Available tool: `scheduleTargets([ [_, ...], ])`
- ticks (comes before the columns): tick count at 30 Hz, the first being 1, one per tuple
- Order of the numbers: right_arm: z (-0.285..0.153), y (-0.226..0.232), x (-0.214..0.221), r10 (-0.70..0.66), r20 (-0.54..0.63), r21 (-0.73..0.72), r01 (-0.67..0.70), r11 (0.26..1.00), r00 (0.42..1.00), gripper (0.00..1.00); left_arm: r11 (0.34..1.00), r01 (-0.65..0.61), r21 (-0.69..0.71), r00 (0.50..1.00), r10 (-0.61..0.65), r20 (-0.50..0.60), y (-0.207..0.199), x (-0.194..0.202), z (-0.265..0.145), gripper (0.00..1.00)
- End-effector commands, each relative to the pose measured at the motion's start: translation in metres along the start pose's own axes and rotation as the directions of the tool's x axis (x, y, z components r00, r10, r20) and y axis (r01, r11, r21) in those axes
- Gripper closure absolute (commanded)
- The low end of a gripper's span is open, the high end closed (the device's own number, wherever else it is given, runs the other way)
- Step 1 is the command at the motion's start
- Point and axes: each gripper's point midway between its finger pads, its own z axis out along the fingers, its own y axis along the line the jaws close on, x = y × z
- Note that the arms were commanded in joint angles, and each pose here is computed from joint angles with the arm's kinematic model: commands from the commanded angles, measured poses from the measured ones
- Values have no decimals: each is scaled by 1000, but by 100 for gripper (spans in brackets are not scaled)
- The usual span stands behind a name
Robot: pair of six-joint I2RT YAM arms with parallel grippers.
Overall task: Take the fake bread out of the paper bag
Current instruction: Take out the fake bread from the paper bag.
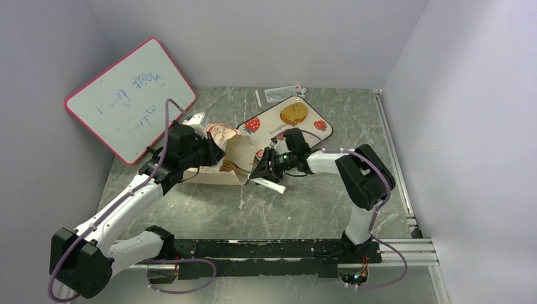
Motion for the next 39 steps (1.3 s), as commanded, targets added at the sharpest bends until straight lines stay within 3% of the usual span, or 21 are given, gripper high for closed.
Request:
scheduleTargets([
  [1,13,17,-12,-43,20,-31,44,999,999,53,994,1,105,1000,0,-8,-23,-3,-3,93],
  [10,25,28,-27,-62,11,-42,62,997,998,54,994,-12,112,999,15,-28,-23,1,-2,93],
  [15,22,32,-26,-77,-12,-32,76,997,997,76,997,-20,76,1000,21,-3,-19,-6,-6,93],
  [22,0,39,-18,-112,4,17,112,994,994,92,1000,-19,-23,997,21,71,-4,-20,-17,93],
  [39,-84,29,-11,-159,134,125,143,982,978,95,987,38,-155,995,-23,99,23,-15,-18,93],
])
